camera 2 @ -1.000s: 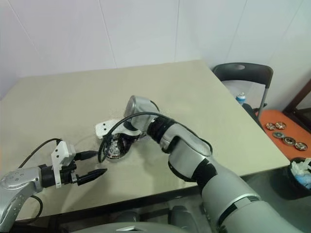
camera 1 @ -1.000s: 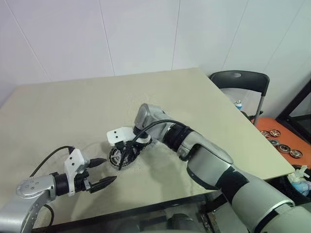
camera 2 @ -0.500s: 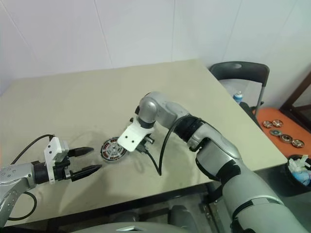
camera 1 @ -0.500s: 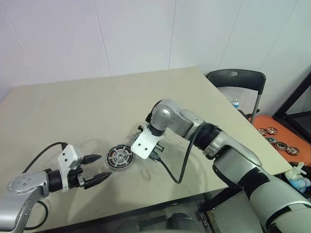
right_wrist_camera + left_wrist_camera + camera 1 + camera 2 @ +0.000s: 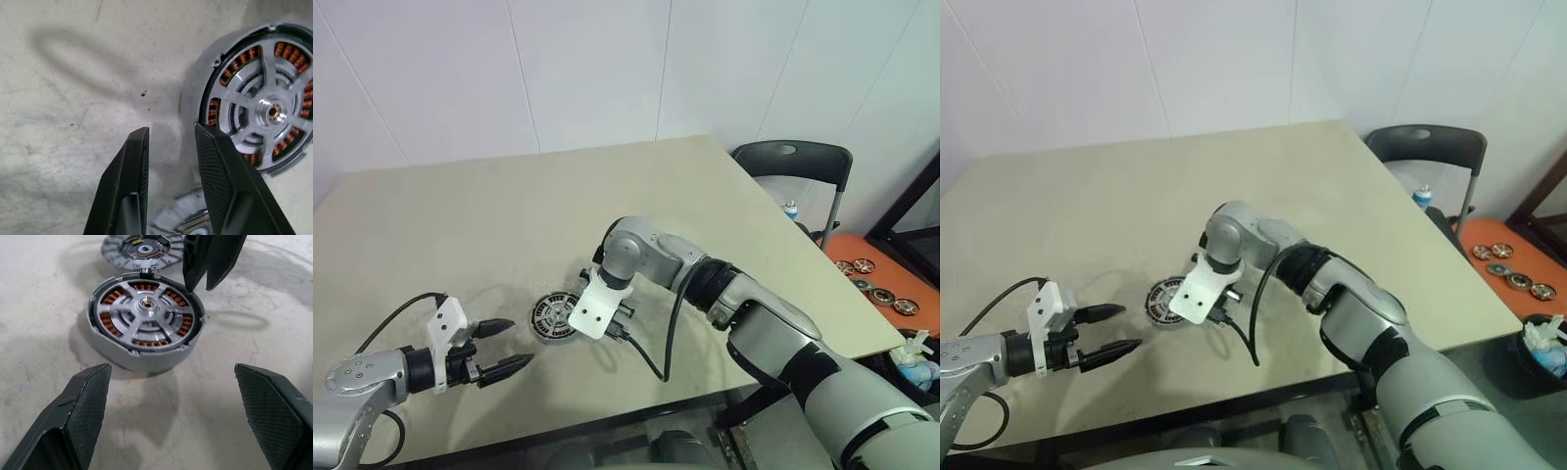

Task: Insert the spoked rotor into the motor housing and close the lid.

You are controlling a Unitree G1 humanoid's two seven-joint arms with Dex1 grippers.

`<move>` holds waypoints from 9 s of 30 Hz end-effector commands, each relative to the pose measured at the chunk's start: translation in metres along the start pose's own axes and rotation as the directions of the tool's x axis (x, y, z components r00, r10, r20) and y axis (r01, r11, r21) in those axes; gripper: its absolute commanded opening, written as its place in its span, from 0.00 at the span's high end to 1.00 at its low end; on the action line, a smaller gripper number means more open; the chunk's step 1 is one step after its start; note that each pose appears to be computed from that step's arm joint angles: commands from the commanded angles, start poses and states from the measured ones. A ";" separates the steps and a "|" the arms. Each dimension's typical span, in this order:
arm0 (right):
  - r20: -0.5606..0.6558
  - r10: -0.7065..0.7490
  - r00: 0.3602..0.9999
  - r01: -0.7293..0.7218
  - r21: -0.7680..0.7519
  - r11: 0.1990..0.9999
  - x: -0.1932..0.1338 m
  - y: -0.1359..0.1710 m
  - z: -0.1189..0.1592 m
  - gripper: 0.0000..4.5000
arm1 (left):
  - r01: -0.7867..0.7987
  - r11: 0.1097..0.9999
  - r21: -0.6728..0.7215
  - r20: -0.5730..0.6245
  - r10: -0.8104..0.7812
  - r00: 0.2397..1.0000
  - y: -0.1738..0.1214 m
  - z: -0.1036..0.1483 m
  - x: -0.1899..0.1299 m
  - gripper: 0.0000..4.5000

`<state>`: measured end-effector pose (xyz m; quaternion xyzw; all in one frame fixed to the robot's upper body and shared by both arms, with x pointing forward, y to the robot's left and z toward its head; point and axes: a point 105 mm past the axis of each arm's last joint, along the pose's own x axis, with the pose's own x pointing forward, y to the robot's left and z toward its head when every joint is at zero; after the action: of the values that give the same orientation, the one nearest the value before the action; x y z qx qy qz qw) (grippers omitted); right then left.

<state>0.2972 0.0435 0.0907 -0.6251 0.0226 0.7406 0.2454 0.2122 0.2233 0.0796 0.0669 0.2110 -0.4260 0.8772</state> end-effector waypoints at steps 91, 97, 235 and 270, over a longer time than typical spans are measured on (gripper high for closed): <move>-0.002 0.088 0.996 -0.088 0.103 0.991 -0.001 -0.001 0.006 1.00 | -0.041 0.999 0.022 0.046 0.040 0.998 0.006 0.005 0.006 0.04; -0.002 0.062 0.998 -0.060 0.160 0.985 -0.005 -0.008 0.004 1.00 | -0.038 0.999 0.024 0.048 0.037 0.998 0.008 0.006 0.008 0.04; 0.096 -0.768 0.633 0.144 0.960 0.239 -0.054 0.039 -0.039 1.00 | -0.018 0.997 0.073 0.056 0.014 0.998 0.025 0.027 0.014 0.04; 0.315 -0.534 0.784 0.015 0.852 0.523 -0.013 0.000 -0.017 1.00 | -0.063 0.996 0.055 0.068 0.059 0.996 0.021 0.023 0.008 0.04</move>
<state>0.3079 0.0413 0.1108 -0.1840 0.1665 0.7526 0.6100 0.2353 0.2246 0.0807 0.0711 0.1953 -0.4063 0.8898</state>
